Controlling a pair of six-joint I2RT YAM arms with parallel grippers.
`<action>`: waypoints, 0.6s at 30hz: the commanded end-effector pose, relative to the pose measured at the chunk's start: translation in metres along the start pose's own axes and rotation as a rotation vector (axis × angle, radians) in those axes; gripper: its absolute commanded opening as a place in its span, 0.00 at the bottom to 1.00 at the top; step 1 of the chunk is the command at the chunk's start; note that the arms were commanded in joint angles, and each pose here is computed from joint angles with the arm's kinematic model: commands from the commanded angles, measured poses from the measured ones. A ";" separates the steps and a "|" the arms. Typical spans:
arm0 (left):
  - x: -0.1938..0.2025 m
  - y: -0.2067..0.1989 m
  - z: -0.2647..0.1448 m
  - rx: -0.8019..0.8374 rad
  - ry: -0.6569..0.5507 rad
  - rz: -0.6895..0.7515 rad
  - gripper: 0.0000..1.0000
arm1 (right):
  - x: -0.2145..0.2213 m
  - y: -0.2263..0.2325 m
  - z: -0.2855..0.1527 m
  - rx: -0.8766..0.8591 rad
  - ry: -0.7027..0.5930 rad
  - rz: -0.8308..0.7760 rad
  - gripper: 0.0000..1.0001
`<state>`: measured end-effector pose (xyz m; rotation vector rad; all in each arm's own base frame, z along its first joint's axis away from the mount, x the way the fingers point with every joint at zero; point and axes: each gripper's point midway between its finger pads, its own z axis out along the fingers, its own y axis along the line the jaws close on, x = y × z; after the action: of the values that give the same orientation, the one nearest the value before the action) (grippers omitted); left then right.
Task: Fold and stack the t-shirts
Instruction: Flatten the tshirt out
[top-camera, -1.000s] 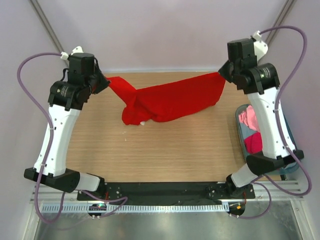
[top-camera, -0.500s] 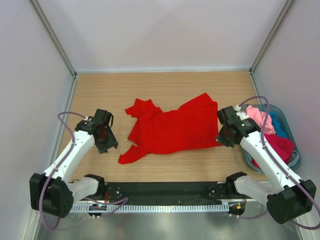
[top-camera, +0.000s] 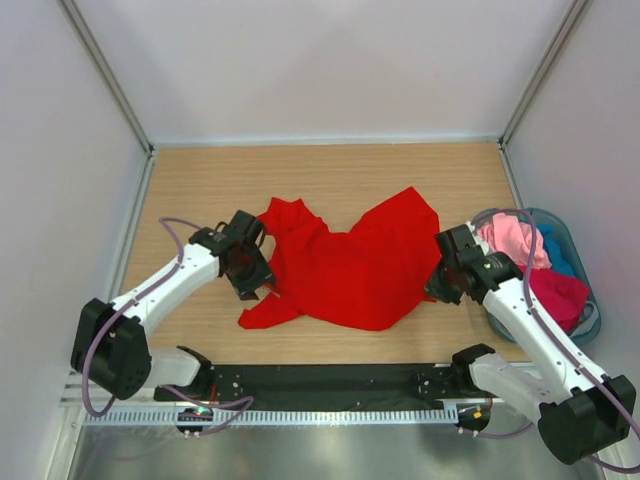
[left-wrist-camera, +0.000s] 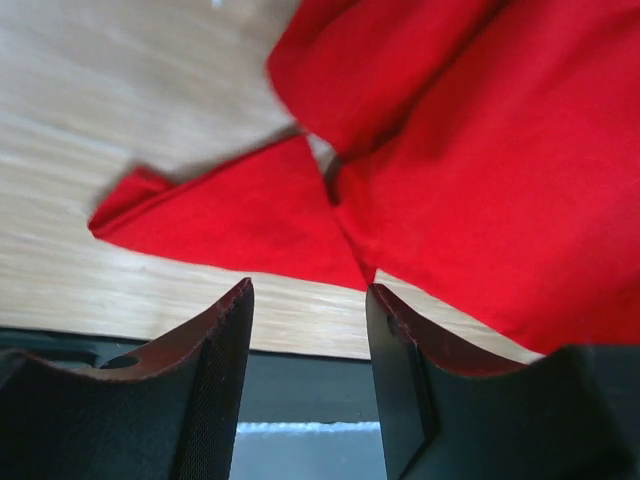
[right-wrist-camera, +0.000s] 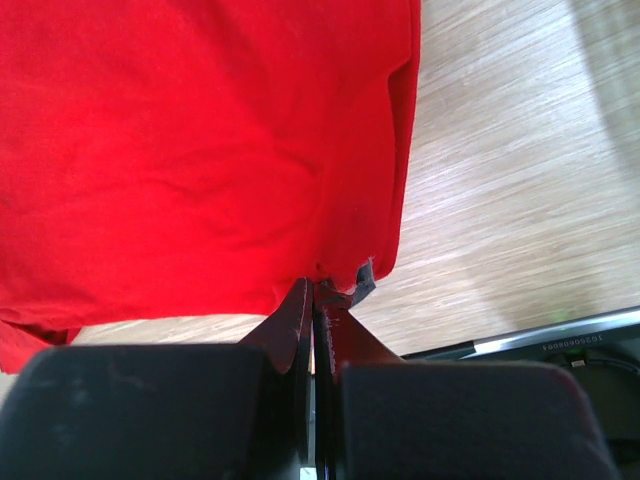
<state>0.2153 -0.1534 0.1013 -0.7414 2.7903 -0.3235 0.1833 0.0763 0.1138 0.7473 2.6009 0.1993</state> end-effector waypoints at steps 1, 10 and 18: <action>0.014 -0.007 0.016 0.018 0.062 -0.207 0.50 | 0.000 0.010 -0.002 -0.052 0.006 -0.030 0.01; 0.012 -0.005 0.046 -0.194 0.139 -0.324 0.42 | -0.012 0.015 -0.005 -0.060 -0.039 -0.065 0.01; -0.006 -0.009 0.053 -0.309 0.144 -0.324 0.35 | -0.018 0.013 -0.004 -0.040 -0.059 -0.068 0.01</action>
<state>0.2427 -0.1780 0.0527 -1.2333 2.8987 -0.0855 0.1868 0.0776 0.1118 0.6767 2.6184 0.1949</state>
